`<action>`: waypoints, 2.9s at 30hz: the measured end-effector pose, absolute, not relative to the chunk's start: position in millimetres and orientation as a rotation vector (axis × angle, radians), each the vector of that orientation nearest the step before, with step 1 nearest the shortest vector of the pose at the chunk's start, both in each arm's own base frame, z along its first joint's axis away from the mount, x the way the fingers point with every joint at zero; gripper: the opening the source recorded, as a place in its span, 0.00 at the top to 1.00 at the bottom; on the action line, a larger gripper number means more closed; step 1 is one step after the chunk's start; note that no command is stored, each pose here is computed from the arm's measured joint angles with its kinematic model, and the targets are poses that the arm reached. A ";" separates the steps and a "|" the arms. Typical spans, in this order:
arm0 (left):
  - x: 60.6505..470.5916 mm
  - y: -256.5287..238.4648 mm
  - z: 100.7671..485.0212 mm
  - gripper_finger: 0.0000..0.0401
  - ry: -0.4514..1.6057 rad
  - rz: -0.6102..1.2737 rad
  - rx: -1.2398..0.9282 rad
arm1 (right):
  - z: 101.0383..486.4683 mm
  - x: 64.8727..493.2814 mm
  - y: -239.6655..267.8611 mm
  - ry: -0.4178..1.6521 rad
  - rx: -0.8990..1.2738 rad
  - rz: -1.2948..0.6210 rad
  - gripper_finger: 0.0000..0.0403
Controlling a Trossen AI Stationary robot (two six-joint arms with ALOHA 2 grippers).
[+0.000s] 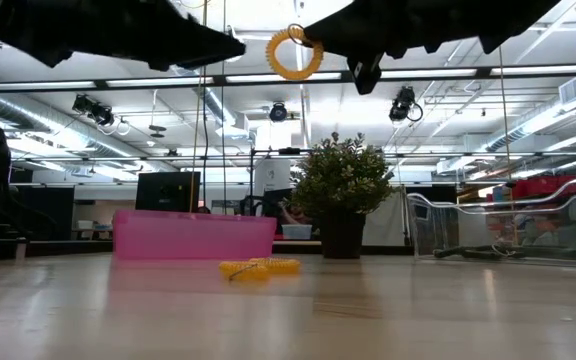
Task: Sort spring keychains
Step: Put the yellow spring keychain into the pink bin
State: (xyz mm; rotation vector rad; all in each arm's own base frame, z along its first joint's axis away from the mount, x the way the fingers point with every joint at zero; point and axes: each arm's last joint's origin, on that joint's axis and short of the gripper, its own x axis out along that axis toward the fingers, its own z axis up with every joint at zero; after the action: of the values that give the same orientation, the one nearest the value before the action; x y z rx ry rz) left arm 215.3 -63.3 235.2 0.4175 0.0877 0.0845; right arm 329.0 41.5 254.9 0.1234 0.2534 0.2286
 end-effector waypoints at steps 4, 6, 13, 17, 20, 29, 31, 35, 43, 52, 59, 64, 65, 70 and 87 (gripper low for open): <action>233.1 -68.3 241.4 0.47 0.101 0.112 0.421 | 255.0 328.7 44.5 0.251 0.122 0.239 1.00; 240.3 -70.9 241.9 0.45 0.111 0.111 0.423 | 255.2 328.7 44.8 0.251 0.123 0.246 1.00; 264.4 -76.0 230.0 0.45 0.181 0.108 0.448 | 256.9 328.9 45.6 0.234 0.121 0.268 1.00; 276.2 -75.2 228.8 0.49 0.192 0.111 0.452 | 257.0 328.9 45.6 0.234 0.121 0.268 1.00; 281.0 -73.9 230.3 0.58 0.205 0.118 0.458 | 257.1 328.9 45.6 0.232 0.121 0.268 1.00; 285.8 -72.6 234.5 0.94 0.343 0.062 0.487 | 256.9 328.9 45.6 0.235 0.124 0.265 0.97; 285.7 -73.2 234.5 0.94 0.343 0.069 0.488 | 256.7 328.9 45.5 0.237 0.124 0.264 0.94; 285.2 -74.9 235.1 0.94 0.340 0.074 0.495 | 256.7 328.9 45.5 0.237 0.124 0.264 0.89; 285.1 -74.3 235.3 0.94 0.342 0.098 0.498 | 255.9 328.7 45.5 0.249 0.144 0.261 0.87; 284.3 -74.2 234.8 0.94 0.352 0.141 0.510 | 250.6 327.3 45.3 0.305 0.137 0.257 0.68; 279.7 -70.7 233.1 0.94 0.410 0.256 0.541 | 250.0 325.7 36.1 0.335 0.150 0.227 0.46; 269.1 -65.6 239.4 0.94 0.445 0.338 0.514 | 258.3 314.9 21.4 0.381 0.194 0.173 0.39; 266.0 -64.3 241.1 0.94 0.453 0.359 0.509 | 260.0 310.8 18.5 0.403 0.203 0.161 0.39; 250.3 -57.9 249.2 0.94 0.472 0.510 0.444 | 267.3 293.1 9.4 0.479 0.233 0.072 0.40; 189.8 -30.0 251.5 0.94 0.507 0.905 0.194 | 287.8 267.5 7.7 0.464 0.100 -0.064 0.45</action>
State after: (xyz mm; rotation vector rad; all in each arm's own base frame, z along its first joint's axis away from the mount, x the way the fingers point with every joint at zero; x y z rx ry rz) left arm 189.8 -30.0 251.5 0.1942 0.5071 0.9054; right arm 267.5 7.7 287.8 0.1004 0.4642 -0.0644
